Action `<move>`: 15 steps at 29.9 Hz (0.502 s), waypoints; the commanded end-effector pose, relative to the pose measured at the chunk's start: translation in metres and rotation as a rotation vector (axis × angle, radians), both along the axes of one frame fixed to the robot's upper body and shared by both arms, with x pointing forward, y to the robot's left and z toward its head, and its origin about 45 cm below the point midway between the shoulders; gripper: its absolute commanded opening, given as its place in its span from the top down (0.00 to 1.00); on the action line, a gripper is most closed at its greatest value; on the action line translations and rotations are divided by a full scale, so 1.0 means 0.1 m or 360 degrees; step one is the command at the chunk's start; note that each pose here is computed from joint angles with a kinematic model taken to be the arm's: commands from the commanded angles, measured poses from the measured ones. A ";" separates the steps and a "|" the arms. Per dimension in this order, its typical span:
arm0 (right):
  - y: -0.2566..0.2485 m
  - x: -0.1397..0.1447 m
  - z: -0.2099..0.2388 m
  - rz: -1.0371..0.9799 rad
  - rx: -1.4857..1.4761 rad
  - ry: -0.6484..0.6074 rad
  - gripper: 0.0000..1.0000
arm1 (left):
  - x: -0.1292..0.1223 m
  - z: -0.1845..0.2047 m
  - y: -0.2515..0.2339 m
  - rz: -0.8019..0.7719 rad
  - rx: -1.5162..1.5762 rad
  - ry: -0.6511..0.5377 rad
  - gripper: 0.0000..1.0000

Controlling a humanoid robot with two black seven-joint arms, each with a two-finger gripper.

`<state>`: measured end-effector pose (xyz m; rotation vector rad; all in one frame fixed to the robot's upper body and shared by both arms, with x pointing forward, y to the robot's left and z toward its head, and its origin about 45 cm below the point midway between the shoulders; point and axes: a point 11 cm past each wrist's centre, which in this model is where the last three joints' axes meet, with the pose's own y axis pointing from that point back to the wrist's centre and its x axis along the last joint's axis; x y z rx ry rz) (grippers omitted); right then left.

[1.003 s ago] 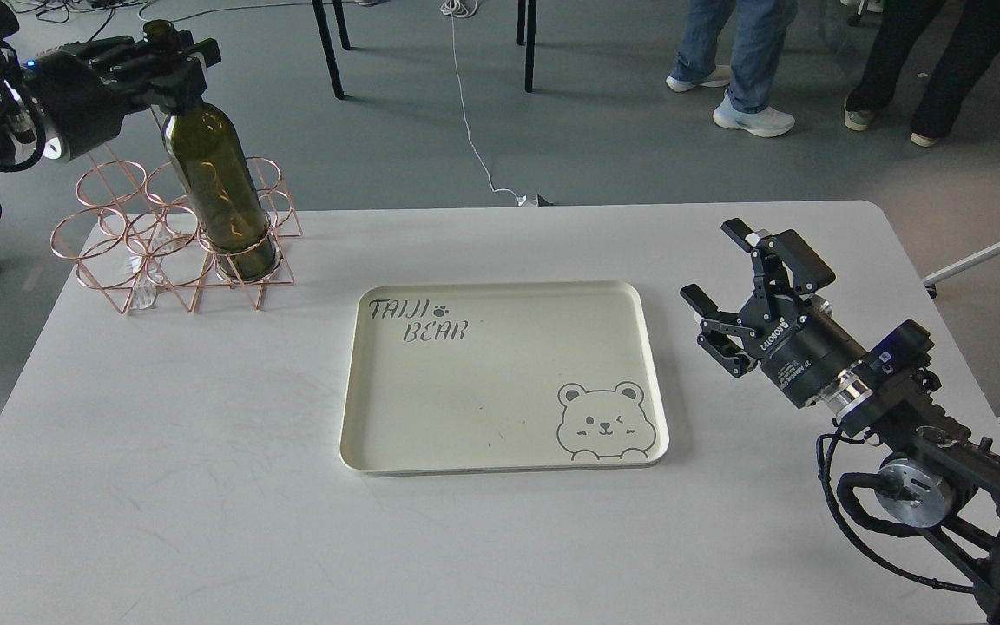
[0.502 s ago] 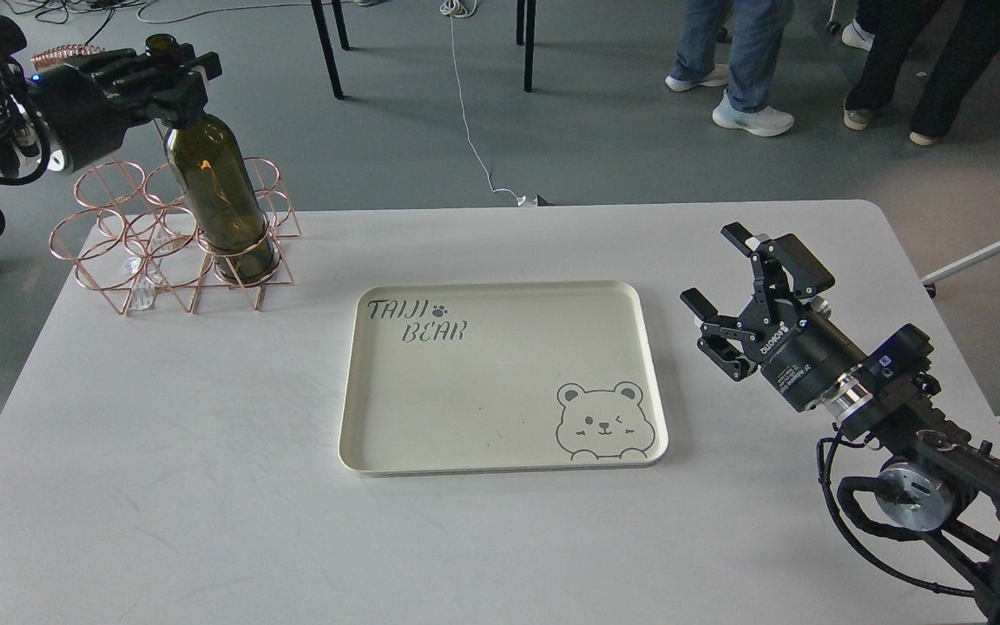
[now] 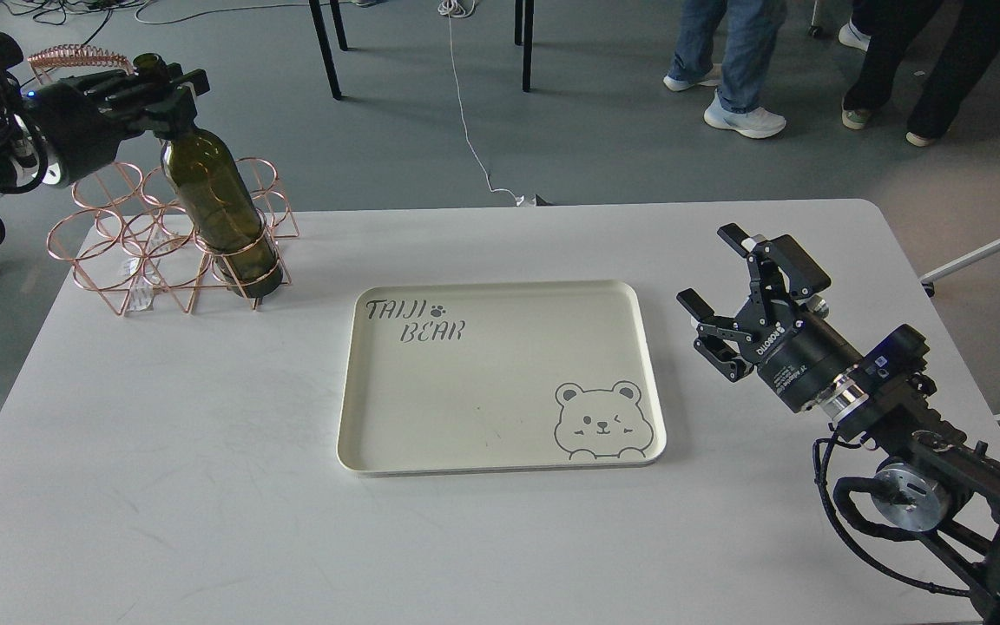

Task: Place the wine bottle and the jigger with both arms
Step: 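Hold the bottle upright in the rack with the left gripper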

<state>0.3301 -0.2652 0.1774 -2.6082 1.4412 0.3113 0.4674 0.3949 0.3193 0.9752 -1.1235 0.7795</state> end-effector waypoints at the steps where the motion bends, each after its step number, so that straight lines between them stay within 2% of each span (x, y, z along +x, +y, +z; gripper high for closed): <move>1: 0.01 0.00 0.00 0.0004 -0.0004 -0.0003 0.01 | 0.01 -0.02 0.05 0.0030 -0.0003 0.0009 0.96; 12: 0.03 0.00 -0.01 0.0009 0.0005 -0.0001 0.01 | 0.03 -0.03 0.09 0.0066 -0.0047 0.0014 0.93; 13: 0.03 0.00 -0.01 0.0010 0.0003 -0.0001 0.01 | 0.03 -0.03 0.09 0.0066 -0.0049 0.0014 0.89; 15: 0.03 0.00 -0.01 0.0010 0.0003 -0.0001 0.01 | 0.03 -0.03 0.09 0.0066 -0.0049 0.0014 0.71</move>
